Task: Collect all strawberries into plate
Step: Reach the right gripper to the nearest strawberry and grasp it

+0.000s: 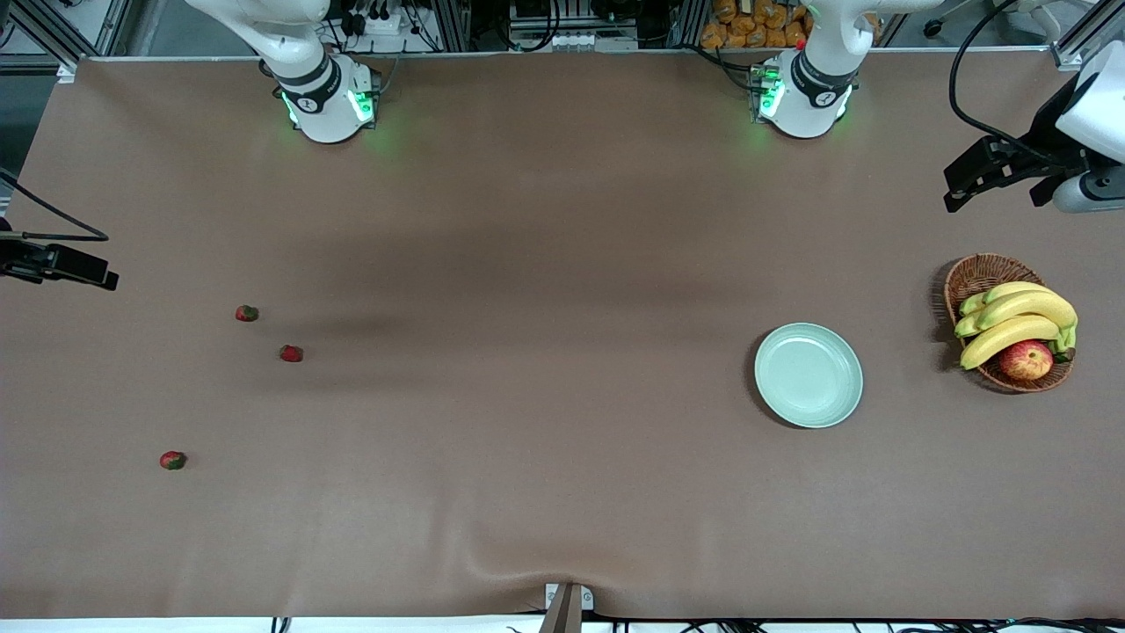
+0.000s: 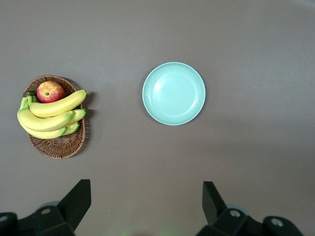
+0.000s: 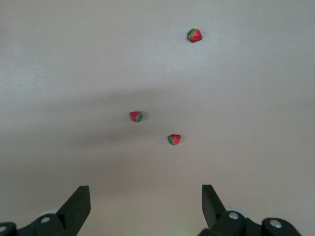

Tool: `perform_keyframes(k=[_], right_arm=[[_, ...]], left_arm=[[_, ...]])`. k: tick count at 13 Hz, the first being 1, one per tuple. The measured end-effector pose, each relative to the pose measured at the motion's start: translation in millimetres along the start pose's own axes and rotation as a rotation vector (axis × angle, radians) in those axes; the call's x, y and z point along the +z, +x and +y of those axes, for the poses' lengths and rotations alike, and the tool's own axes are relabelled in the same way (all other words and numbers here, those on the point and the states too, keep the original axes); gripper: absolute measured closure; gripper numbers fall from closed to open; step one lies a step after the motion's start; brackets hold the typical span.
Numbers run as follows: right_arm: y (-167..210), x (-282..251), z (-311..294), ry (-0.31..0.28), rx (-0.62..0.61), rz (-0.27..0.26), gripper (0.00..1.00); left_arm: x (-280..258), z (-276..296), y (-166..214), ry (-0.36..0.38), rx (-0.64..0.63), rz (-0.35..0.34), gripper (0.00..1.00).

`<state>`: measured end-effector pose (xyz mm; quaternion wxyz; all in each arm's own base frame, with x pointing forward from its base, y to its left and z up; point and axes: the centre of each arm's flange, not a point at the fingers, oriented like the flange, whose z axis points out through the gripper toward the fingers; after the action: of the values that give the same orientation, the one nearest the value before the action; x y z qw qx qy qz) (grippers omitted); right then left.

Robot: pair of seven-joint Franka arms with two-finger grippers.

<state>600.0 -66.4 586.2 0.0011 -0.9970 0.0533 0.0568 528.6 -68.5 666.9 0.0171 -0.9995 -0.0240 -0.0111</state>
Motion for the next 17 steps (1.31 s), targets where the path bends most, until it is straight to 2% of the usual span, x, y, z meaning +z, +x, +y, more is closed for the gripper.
perform_keyframes(k=[6, 8, 12, 15, 17], right_arm=[[1, 2, 0, 0.0, 0.0, -0.001, 0.0], [12, 13, 0, 0.001, -0.001, 0.023, 0.0], [69, 105, 15, 0.005, 0.018, 0.065, 0.0], [109, 190, 61, 0.012, 0.064, 0.106, 0.0], [124, 232, 90, 0.01, 0.02, 0.134, 0.0]], left_arm=[[0, 0, 0, 0.0, -0.001, 0.0, 0.0], [1, 0, -2, 0.002, 0.0, -0.013, 0.0], [0, 4, -4, 0.003, 0.008, -0.015, 0.0], [15, 8, 7, 0.0, 0.013, -0.01, 0.0], [28, 10, 18, -0.003, 0.014, -0.013, 0.0]])
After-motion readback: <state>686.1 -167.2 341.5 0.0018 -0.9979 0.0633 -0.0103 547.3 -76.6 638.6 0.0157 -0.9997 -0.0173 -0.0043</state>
